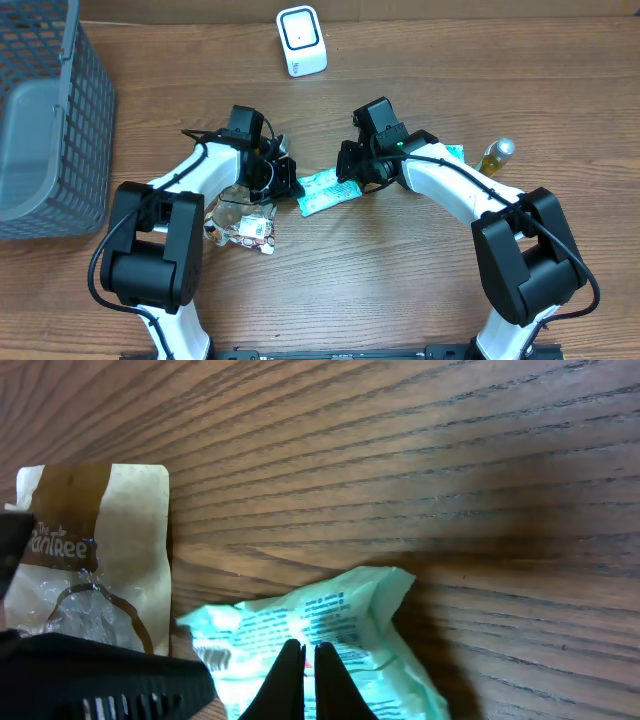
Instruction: Scan the item barcode
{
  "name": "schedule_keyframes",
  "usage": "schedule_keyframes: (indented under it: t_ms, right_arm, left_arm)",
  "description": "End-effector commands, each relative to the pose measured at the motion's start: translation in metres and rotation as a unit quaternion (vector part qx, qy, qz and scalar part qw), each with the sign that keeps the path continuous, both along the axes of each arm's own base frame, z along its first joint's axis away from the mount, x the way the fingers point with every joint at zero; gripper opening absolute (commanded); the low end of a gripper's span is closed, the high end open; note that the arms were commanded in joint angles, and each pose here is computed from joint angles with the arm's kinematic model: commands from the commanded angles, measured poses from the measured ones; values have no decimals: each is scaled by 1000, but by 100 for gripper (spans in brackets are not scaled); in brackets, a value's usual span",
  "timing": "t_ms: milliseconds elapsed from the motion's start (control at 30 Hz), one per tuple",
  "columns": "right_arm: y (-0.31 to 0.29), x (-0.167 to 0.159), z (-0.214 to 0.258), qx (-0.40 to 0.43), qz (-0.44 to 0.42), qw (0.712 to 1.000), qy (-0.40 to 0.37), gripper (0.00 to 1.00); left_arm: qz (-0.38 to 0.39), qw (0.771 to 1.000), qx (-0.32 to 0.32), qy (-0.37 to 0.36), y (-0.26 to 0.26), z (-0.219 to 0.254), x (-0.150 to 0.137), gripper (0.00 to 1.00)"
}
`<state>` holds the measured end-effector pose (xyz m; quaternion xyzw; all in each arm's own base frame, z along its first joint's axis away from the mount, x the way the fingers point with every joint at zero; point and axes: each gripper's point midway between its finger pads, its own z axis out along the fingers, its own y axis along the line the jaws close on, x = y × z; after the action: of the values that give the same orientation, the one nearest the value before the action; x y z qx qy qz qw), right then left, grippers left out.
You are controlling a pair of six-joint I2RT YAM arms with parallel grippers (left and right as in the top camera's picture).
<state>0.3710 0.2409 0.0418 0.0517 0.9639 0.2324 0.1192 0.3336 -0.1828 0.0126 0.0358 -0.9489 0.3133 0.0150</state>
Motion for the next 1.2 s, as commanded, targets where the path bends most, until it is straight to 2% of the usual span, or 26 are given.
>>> schedule_keyframes:
  t_ms: [0, 100, 300, 400, 700, 967, 1167]
  right_arm:
    - [0, 4, 12, 2, 1, 1000, -19, 4]
    - [0, 3, 11, 2, 1, 1000, -17, 4]
    - [-7, 1, 2, -13, -6, 1000, -19, 4]
    - [-11, 4, 1, -25, -12, 999, -25, 4]
    - [-9, 8, 3, -21, -13, 999, -36, 4]
    - [-10, 7, 2, -22, -13, 999, -33, 4]
    - [-14, 3, -6, -29, -15, 999, -29, 4]
  left_arm:
    - [-11, 1000, 1, 12, -9, -7, -9, 4]
    - [-12, 1000, -10, 19, -11, 1, -10, 4]
    - [1, 1000, -19, 16, -3, 32, 9, 4]
    - [-7, 1000, -23, 14, -10, 33, 7, 4]
    - [-54, 998, 1, 31, -38, 9, -14, 4]
    - [-52, 995, 56, 57, -25, -28, -20, 4]
    - [-53, 992, 67, 90, -22, -59, -28, 4]
